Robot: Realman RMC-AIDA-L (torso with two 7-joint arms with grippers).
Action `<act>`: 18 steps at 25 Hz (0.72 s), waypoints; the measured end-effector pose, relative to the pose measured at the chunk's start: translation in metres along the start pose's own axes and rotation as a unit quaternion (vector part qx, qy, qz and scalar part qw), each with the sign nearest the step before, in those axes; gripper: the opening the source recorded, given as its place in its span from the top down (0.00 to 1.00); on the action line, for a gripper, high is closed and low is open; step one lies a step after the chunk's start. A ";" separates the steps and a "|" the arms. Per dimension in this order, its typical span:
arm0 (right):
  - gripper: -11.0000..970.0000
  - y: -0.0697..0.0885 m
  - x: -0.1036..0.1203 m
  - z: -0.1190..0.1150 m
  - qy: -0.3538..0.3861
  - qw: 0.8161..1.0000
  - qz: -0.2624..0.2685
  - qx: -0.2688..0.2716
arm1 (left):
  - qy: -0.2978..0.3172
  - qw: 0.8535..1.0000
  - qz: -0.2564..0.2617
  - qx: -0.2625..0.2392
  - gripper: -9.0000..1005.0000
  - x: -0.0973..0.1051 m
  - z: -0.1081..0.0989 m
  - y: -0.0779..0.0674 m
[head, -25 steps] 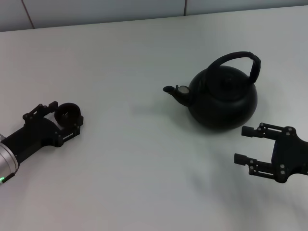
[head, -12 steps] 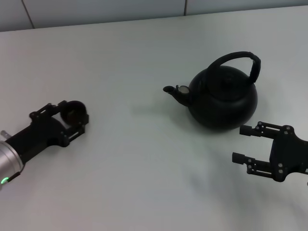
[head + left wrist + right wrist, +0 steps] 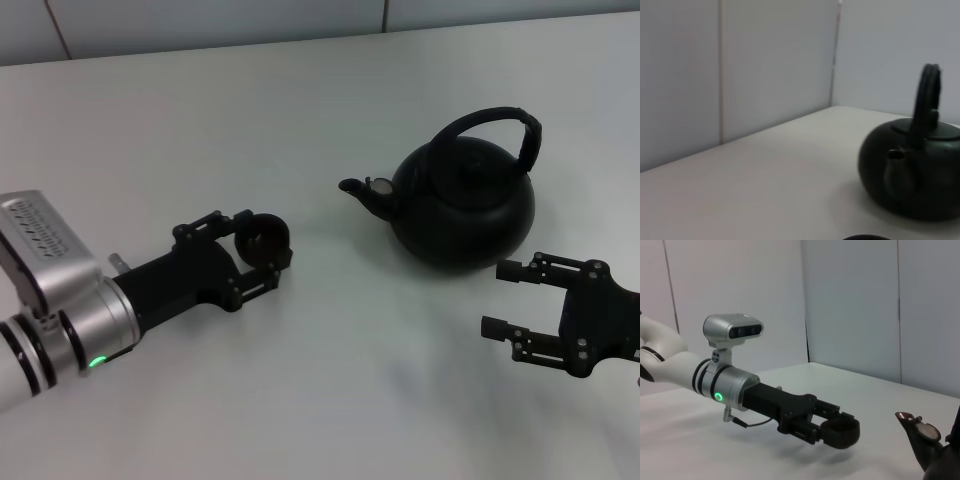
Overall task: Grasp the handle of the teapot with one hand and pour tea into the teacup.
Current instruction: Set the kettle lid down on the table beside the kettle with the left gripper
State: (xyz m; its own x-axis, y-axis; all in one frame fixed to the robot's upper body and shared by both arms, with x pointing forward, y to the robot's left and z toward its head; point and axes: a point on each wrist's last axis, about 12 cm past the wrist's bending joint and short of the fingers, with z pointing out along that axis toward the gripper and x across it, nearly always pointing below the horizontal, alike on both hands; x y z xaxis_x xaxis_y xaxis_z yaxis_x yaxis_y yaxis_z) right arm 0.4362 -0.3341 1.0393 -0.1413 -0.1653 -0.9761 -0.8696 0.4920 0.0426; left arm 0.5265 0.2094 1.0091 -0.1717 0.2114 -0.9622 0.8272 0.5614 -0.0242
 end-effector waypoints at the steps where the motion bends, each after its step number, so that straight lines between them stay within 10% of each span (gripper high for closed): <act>1: 0.30 0.000 0.000 0.000 0.000 1.000 0.000 0.000 | 0.001 1.000 0.007 0.008 0.32 -0.001 0.005 -0.004; 18: 0.30 -0.001 -0.001 0.001 -0.001 1.000 0.003 -0.002 | 0.037 0.999 0.022 0.006 0.32 0.007 0.016 -0.013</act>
State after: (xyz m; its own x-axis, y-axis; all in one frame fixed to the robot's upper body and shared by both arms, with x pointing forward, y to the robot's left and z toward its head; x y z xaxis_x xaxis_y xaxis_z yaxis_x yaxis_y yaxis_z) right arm 0.4378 -0.3333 1.0401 -0.1457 -0.1607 -0.9762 -0.8704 0.4899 0.0492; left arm 0.5229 0.1909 0.9981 -0.1734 0.2958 -0.9394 0.8408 0.5411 0.0151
